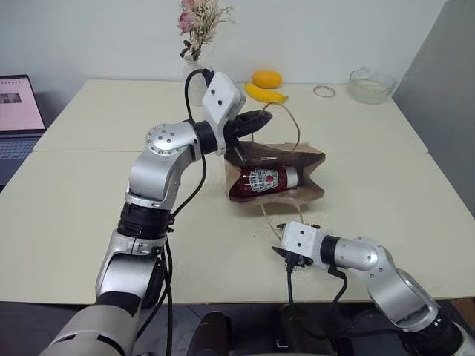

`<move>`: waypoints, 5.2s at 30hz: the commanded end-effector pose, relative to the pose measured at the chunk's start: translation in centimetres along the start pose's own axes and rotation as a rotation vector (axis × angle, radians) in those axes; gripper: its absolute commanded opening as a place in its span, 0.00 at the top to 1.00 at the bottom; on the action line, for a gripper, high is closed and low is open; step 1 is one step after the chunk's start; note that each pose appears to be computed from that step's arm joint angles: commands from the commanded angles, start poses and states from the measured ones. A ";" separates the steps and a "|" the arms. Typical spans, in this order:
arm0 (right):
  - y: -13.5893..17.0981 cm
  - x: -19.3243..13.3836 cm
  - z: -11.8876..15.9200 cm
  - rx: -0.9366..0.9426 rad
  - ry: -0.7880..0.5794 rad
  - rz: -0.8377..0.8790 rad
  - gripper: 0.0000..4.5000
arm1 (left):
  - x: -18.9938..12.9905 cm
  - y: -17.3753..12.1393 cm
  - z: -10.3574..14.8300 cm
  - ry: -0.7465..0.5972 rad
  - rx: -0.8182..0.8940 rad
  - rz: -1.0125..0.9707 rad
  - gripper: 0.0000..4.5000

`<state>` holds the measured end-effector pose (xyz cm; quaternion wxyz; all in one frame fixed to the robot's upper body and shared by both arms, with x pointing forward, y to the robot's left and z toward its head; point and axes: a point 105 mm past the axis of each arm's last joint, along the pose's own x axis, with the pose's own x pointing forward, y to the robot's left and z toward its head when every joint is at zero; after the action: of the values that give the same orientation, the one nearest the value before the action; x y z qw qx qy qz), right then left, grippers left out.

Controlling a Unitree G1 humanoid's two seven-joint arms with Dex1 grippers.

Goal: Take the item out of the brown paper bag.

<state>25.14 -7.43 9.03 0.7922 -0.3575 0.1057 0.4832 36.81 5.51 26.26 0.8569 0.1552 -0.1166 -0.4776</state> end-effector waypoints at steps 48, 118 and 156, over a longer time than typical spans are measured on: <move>-11.0 3.4 5.0 -0.312 0.059 -0.162 0.02 | -0.6 -0.8 2.6 -0.110 0.072 -0.048 1.00; -21.7 -12.0 8.9 -0.193 -0.288 -0.391 0.30 | -1.6 2.8 -1.3 0.073 0.155 0.122 1.00; -9.1 -9.1 5.8 0.161 -0.436 -0.268 0.00 | -3.4 6.5 -2.2 0.119 0.161 0.222 1.00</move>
<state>27.70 -12.67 20.18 0.8736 -0.1951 -0.0420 0.4438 40.90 11.37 24.21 0.8936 0.2333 -0.0898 -0.3728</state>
